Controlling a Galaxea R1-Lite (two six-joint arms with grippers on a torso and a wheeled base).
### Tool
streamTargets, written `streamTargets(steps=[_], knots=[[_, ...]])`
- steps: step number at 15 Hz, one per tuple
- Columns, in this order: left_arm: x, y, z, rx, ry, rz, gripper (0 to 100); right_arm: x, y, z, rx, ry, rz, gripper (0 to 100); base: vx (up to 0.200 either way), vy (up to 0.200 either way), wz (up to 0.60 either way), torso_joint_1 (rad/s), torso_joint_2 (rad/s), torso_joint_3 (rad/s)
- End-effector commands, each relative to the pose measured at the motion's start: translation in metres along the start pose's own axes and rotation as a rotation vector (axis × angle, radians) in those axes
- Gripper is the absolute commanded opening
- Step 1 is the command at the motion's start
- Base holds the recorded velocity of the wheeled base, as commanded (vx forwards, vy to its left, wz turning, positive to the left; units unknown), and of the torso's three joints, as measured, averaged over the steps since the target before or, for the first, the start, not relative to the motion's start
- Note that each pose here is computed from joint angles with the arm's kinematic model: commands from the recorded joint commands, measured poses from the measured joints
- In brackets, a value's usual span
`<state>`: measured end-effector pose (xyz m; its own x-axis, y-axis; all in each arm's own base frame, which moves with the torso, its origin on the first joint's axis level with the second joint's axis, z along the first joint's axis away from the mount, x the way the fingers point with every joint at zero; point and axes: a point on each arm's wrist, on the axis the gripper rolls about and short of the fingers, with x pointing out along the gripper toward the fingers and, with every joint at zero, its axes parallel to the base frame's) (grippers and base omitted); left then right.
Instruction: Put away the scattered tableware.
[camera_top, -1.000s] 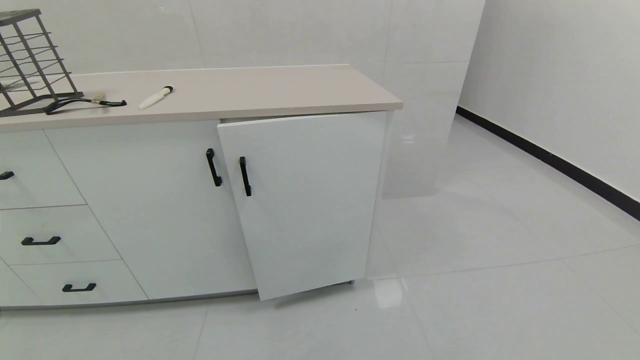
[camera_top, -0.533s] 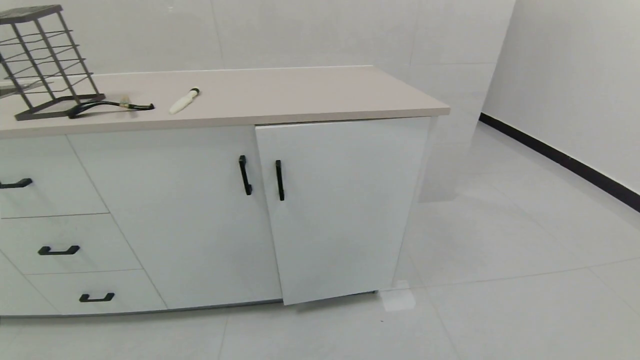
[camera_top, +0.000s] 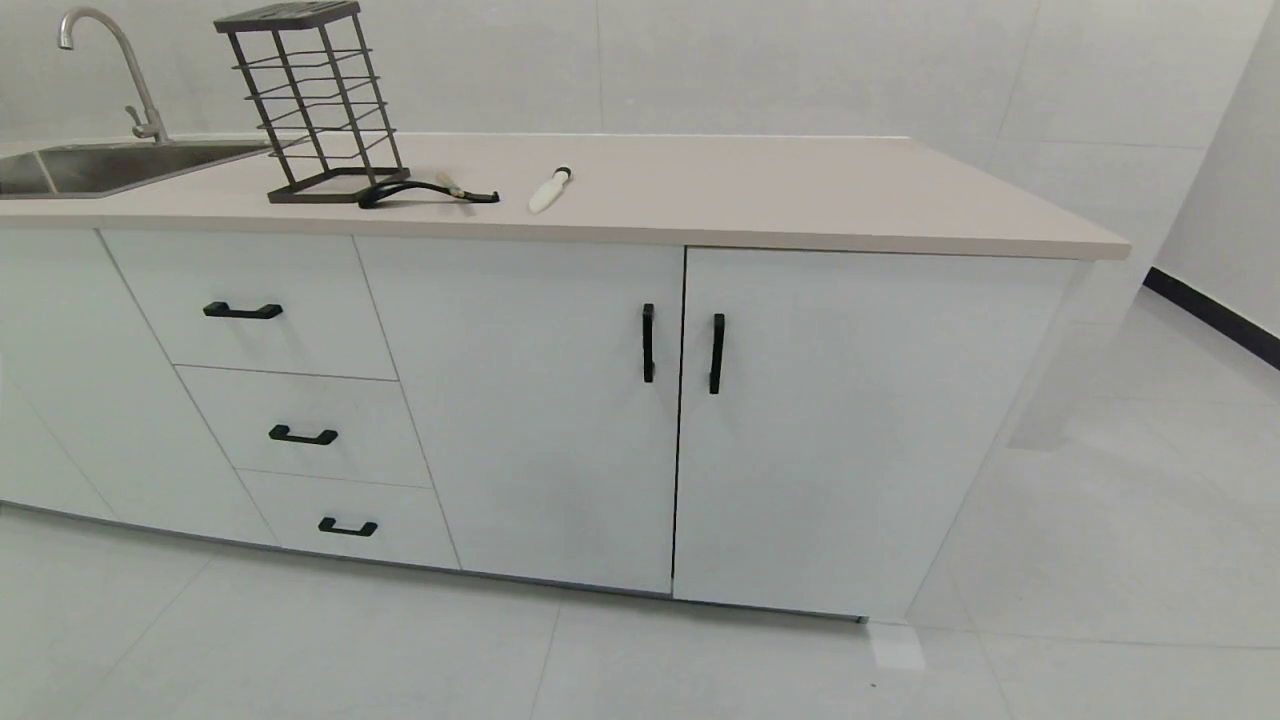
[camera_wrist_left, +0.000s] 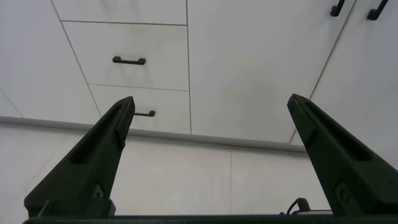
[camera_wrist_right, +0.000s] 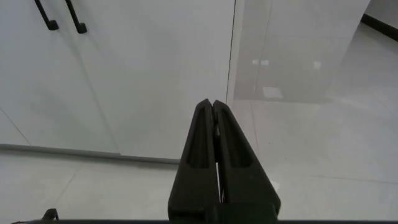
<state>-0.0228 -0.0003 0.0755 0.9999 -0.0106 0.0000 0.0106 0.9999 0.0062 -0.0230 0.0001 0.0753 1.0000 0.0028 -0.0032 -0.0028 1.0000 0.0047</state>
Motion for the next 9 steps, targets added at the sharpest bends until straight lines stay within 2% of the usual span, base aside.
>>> streamTargets(steps=[1,6,8,9], knots=[[0.0,0.0,0.0,0.0,0.0,0.0,100,0.0002,0.0,0.0,0.0,0.003,0.0,0,0.2,0.0,0.0,0.007,0.0,-0.002],[0.0,0.0,-0.0002,0.0,0.002,0.0,100,0.0002,0.0,0.0,0.0,0.003,0.0,0,0.2,0.0,0.0,-0.001,0.0,0.002],[0.0,0.0,0.0,0.0,0.0,0.0,100,0.0002,0.0,0.0,0.0,0.003,0.0,0,0.2,0.2,0.0,0.002,0.0,-0.002],[0.0,0.0,0.0,0.0,0.0,0.001,100,0.0002,0.0,0.0,0.0,0.003,-0.001,0,0.0,0.2,0.0,0.012,0.0,0.007]])
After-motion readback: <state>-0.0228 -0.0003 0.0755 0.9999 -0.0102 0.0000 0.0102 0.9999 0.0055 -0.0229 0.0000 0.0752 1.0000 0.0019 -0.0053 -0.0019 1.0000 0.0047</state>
